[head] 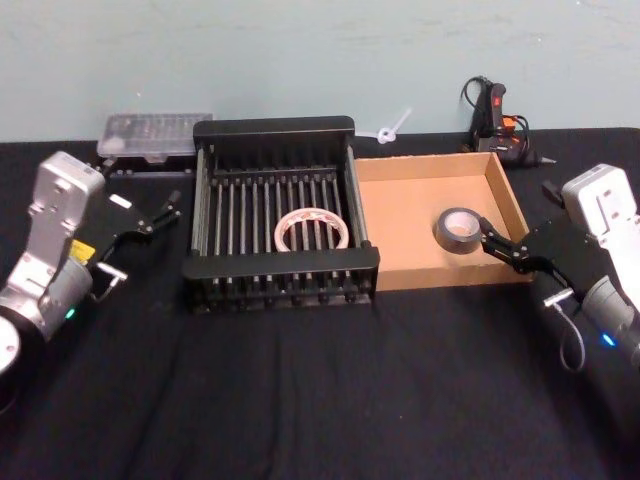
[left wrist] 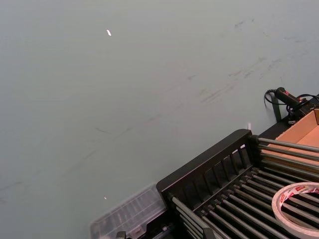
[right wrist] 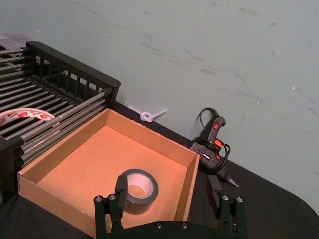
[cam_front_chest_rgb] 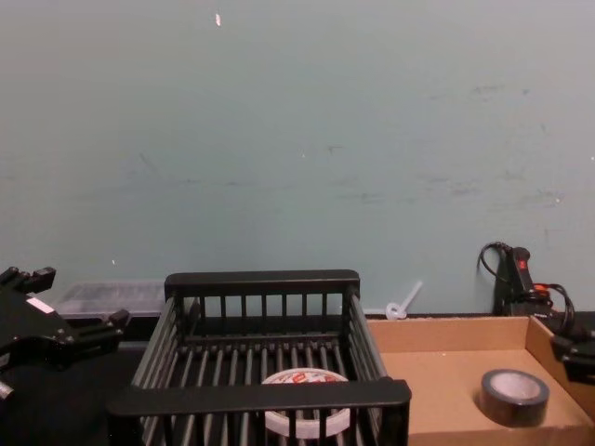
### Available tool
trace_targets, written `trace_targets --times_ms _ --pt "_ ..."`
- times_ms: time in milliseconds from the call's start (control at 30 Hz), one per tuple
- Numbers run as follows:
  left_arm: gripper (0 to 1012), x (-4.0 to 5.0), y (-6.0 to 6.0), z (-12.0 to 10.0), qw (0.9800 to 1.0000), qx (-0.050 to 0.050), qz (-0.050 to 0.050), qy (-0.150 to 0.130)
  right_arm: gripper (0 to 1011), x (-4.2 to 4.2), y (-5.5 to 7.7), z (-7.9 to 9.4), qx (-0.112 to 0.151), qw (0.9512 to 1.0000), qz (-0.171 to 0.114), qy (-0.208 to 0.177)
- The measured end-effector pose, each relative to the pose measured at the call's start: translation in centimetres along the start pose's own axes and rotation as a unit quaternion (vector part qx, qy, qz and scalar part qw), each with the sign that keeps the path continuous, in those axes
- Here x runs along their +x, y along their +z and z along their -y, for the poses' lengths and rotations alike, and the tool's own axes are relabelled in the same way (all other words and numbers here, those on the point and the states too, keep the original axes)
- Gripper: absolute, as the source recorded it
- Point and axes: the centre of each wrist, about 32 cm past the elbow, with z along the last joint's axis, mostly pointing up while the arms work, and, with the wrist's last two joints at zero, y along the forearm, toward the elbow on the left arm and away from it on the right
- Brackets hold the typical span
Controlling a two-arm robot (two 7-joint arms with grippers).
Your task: Pick up the white tape and place it into the black box , Pick up the silver tape and place it into the brown box.
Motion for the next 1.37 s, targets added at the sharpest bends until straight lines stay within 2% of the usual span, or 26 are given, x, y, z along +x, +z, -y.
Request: trace_targets --times_ms 1367 --pt "1001 0.0 0.0 0.0 1.0 0.0 0.0 0.0 1002 0.01 0.05 0.0 0.002 1.0 0.001 -0.001"
